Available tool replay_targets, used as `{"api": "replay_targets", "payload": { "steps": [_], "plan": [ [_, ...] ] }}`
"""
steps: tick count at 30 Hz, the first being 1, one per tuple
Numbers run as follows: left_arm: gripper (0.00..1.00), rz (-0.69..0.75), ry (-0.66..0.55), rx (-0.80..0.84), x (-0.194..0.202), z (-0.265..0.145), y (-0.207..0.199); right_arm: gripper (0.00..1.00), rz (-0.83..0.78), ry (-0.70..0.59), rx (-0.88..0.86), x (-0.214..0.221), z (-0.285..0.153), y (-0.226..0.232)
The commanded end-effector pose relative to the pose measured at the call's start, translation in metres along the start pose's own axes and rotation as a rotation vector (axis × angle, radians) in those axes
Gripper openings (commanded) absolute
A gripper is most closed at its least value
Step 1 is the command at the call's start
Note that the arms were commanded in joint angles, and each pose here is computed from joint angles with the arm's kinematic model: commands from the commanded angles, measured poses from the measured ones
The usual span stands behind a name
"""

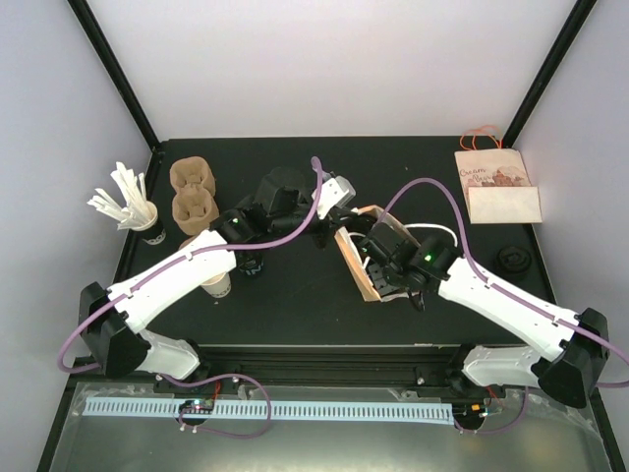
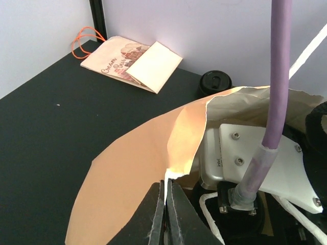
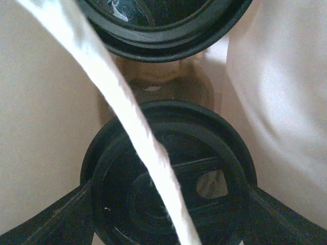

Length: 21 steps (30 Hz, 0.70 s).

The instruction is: Pack the takeout coffee

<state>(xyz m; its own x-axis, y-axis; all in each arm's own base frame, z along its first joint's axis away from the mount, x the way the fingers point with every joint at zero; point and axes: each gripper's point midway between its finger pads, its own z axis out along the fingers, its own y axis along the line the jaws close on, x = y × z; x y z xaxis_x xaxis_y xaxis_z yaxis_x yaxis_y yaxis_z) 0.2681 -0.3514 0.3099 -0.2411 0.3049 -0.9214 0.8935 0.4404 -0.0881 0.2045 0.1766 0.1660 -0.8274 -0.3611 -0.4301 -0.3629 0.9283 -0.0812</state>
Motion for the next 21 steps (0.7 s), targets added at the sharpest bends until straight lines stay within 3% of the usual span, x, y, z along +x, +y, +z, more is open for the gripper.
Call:
{"api": "replay_targets", "payload": {
  "steps": [1, 12, 21],
  "plan": [
    [0.03, 0.017, -0.086, 0.059, -0.025, -0.009, -0.013, 0.57, 0.0, -0.097, 0.01, -0.018, 0.004, -0.001],
    [0.04, 0.001, -0.039, 0.102, -0.022, 0.003, -0.016, 0.57, -0.052, -0.07, 0.032, -0.027, 0.027, 0.006],
    [0.04, -0.03, -0.002, 0.104, -0.021, 0.007, -0.015, 0.57, -0.046, -0.004, 0.044, -0.005, 0.046, -0.008]
  ]
}}
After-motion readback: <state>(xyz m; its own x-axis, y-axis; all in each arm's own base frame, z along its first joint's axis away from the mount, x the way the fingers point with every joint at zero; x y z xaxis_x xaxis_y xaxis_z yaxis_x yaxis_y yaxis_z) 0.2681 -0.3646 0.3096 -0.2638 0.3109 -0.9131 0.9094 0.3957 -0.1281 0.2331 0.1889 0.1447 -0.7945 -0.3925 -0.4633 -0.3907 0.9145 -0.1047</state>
